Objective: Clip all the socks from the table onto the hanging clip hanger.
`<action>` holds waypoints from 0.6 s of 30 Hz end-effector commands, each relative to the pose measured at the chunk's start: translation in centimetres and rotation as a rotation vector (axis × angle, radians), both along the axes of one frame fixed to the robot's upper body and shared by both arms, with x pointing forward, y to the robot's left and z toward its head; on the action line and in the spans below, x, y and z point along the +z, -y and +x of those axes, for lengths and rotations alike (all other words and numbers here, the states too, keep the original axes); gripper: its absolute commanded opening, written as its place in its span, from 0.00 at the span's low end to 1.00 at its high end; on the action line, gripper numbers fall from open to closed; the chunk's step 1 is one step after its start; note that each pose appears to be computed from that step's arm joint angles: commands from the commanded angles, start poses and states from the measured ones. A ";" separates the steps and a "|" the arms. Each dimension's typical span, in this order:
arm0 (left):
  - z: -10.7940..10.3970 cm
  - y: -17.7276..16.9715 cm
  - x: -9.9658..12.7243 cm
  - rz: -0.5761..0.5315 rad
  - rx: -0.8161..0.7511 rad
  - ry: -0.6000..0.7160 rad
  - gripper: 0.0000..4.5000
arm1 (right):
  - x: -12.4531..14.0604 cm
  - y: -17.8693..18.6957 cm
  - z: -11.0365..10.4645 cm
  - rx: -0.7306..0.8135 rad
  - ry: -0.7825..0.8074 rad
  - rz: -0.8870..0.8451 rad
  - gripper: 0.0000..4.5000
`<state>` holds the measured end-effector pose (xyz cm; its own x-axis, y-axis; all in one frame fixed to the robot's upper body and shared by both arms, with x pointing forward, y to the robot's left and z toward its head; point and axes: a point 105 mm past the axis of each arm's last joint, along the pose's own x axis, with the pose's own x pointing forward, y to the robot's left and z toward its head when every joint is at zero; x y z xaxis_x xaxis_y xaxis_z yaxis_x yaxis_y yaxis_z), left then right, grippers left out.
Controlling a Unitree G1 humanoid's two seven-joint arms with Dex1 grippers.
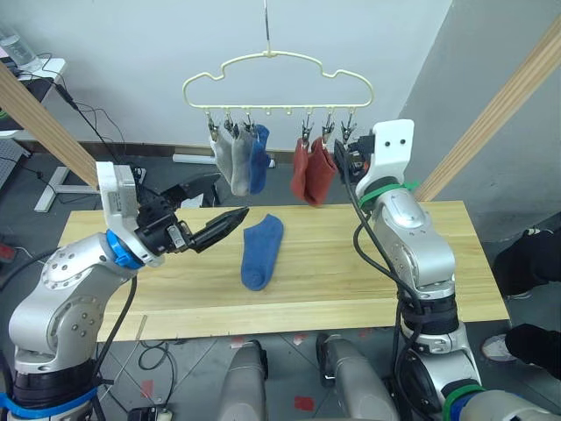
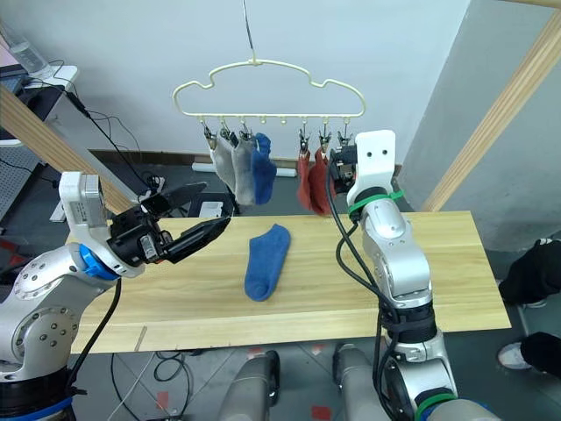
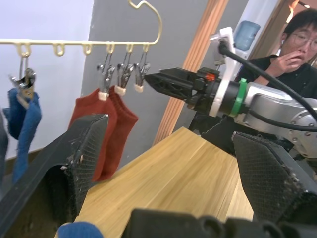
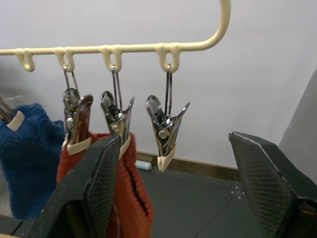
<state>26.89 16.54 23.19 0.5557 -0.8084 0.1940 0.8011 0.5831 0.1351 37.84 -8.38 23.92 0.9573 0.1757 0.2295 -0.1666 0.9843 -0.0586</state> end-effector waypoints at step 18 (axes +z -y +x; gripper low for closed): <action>-0.2 0.6 1.3 -0.008 -0.002 0.056 1.00 | 1.6 -0.7 0.7 -0.045 0.065 0.023 0.35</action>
<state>27.13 16.36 23.68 0.5589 -0.8018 0.2116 0.7942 0.5909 0.1415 38.84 -7.82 24.02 0.9625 0.1326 0.2367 -0.1243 0.9910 -0.0497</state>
